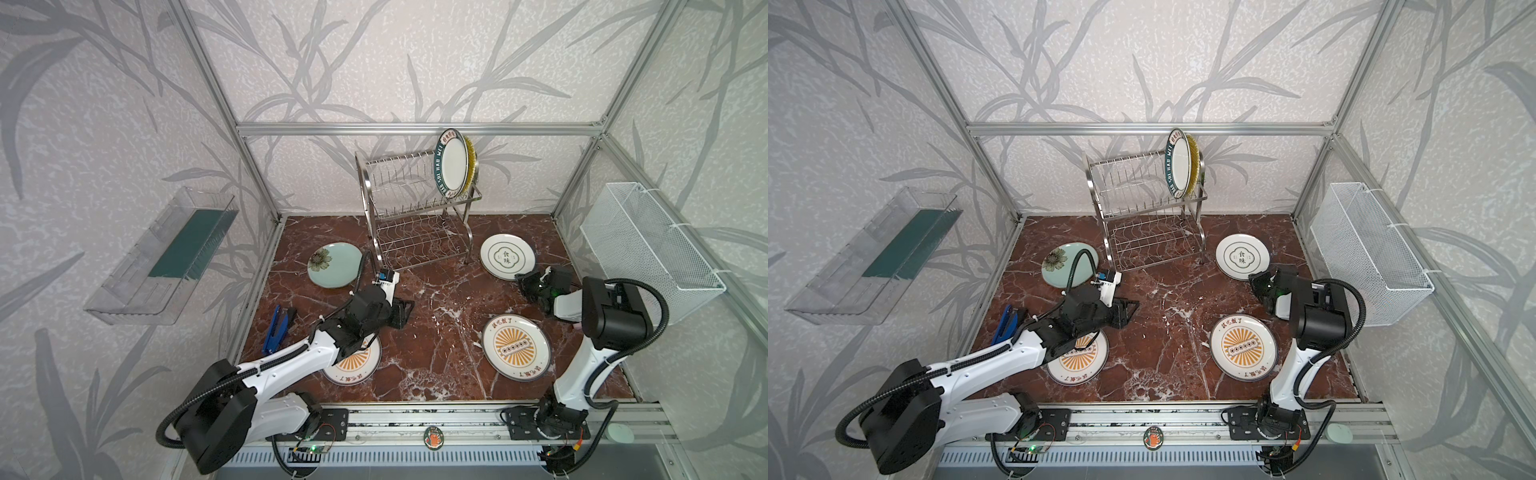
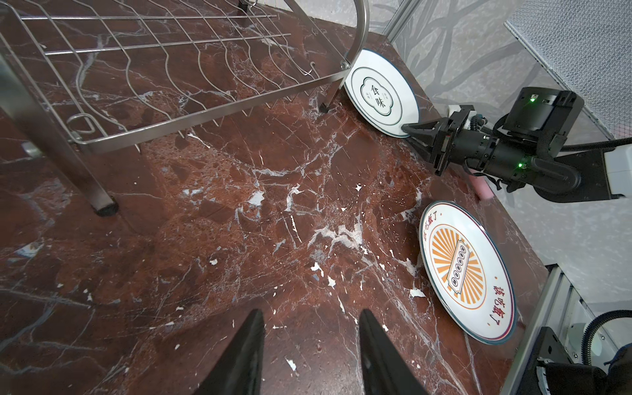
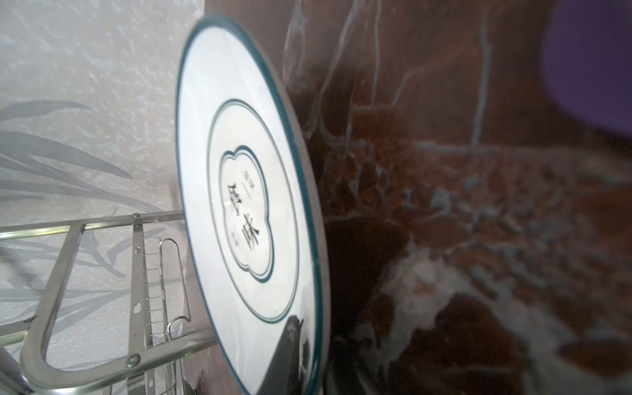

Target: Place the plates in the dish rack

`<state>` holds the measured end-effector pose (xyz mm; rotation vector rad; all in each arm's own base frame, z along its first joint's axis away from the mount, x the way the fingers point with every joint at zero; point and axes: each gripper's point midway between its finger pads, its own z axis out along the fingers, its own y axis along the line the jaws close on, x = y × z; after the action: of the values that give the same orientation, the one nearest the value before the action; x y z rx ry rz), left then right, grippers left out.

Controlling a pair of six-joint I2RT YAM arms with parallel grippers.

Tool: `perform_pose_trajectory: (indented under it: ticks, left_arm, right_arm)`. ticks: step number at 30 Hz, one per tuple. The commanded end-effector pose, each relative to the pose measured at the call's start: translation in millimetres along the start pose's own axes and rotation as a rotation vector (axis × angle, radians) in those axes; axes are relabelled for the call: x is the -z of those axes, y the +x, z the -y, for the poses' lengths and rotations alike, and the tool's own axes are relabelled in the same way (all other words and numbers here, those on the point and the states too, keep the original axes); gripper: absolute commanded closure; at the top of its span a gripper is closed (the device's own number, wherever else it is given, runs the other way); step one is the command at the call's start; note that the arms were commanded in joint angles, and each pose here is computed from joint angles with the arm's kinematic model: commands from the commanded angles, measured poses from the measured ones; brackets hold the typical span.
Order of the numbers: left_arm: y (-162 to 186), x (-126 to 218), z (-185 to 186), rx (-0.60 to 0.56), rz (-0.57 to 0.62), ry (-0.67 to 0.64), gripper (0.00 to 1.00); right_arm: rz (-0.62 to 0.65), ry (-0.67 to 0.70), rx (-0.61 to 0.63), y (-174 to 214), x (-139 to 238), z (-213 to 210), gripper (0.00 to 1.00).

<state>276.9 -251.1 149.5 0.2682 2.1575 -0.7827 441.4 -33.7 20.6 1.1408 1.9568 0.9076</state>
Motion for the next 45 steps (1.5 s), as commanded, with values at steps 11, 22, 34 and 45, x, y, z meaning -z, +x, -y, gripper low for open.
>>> perform_pose_trajectory:
  ticks: [11, 22, 34, 45]
  left_arm:
    - [0.4, 5.9, -2.5, -0.008, 0.004, -0.021, 0.56]
    - [0.4, 6.0, -2.8, -0.004, 0.002, -0.024, 0.56]
    - [-5.3, 10.6, -3.0, -0.012, 0.016, -0.036, 0.56]
    - [-16.5, 19.9, 0.8, -0.02, 0.029, -0.045, 0.55]
  right_arm:
    - [-0.028, 0.038, -0.046, 5.7, -16.2, 20.5, 0.76]
    - [-0.024, 0.028, -0.047, 3.4, -17.0, 16.7, 0.87]
    - [0.046, -0.126, -0.075, -4.8, -4.7, -7.2, 1.0]
    - [0.105, -0.335, -0.088, -9.9, 7.2, -27.7, 1.0]
